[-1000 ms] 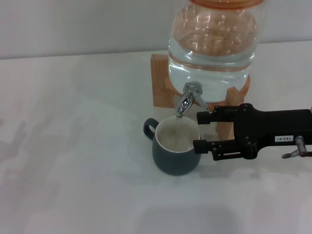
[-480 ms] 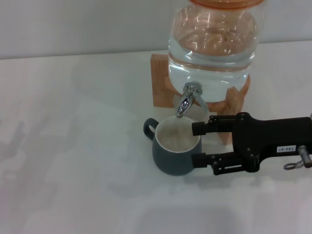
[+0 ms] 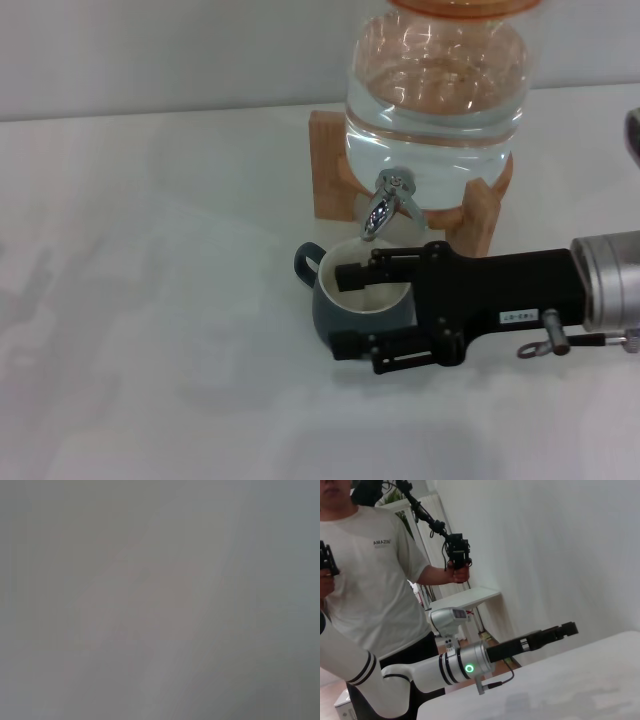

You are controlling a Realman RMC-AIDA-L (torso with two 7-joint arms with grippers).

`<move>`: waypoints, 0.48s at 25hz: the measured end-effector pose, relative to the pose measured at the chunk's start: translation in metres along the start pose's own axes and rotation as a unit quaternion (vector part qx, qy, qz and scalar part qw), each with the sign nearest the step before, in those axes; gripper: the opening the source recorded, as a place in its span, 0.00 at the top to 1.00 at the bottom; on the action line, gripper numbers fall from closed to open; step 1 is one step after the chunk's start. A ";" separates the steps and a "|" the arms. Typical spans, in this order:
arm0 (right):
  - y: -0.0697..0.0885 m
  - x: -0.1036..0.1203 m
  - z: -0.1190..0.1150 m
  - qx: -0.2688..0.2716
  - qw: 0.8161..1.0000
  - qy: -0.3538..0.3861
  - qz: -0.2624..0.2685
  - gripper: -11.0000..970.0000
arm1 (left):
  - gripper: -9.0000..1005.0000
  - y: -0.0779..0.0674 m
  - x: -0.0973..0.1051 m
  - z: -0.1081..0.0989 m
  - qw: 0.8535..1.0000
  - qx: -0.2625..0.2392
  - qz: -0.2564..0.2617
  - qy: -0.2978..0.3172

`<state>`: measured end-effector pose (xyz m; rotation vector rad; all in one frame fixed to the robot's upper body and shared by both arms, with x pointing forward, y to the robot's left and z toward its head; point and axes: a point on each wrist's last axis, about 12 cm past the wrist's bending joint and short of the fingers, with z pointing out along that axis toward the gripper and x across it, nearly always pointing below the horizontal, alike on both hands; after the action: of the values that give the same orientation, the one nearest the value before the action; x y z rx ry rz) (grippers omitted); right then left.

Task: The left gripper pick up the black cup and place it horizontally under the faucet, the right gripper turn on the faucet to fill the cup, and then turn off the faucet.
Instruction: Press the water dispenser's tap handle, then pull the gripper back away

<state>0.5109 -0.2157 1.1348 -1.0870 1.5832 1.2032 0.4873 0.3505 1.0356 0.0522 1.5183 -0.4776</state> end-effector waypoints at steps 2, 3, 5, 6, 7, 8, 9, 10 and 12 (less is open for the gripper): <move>0.000 -0.001 0.004 0.002 1.000 -0.002 -0.001 0.20 | 0.35 0.000 0.000 0.000 1.000 0.000 0.000 0.000; 0.000 -0.001 0.006 0.003 1.000 -0.003 -0.001 0.20 | 0.35 0.000 0.000 -0.001 1.000 -0.001 0.000 0.000; -0.002 -0.002 0.009 0.012 1.000 -0.005 -0.001 0.20 | 0.35 0.000 0.001 -0.001 1.000 -0.001 0.000 0.000; -0.004 -0.002 0.010 0.020 1.000 -0.006 -0.001 0.20 | 0.35 0.000 0.001 -0.002 1.000 -0.001 -0.001 0.000; -0.005 -0.002 0.010 0.024 1.000 -0.008 0.000 0.20 | 0.35 0.000 0.001 -0.002 1.000 -0.001 -0.001 0.000; -0.005 -0.002 0.010 0.024 1.000 -0.008 0.000 0.20 | 0.35 0.000 0.001 -0.002 1.000 -0.001 -0.001 0.000; -0.006 -0.002 0.009 0.030 1.000 -0.009 0.001 0.20 | 0.35 0.000 0.001 -0.003 1.000 -0.001 -0.001 0.000; -0.006 -0.001 0.009 0.032 0.999 -0.010 0.002 0.20 | 0.35 -0.001 0.001 -0.003 1.000 -0.001 -0.001 0.000; -0.007 -0.001 0.007 0.037 0.999 -0.011 0.003 0.20 | 0.35 -0.001 0.002 -0.003 1.000 -0.001 -0.002 0.000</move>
<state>0.5182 -0.2094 1.1327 -1.0195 1.6037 1.1484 0.4838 0.3505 1.0340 0.0480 1.5195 -0.4792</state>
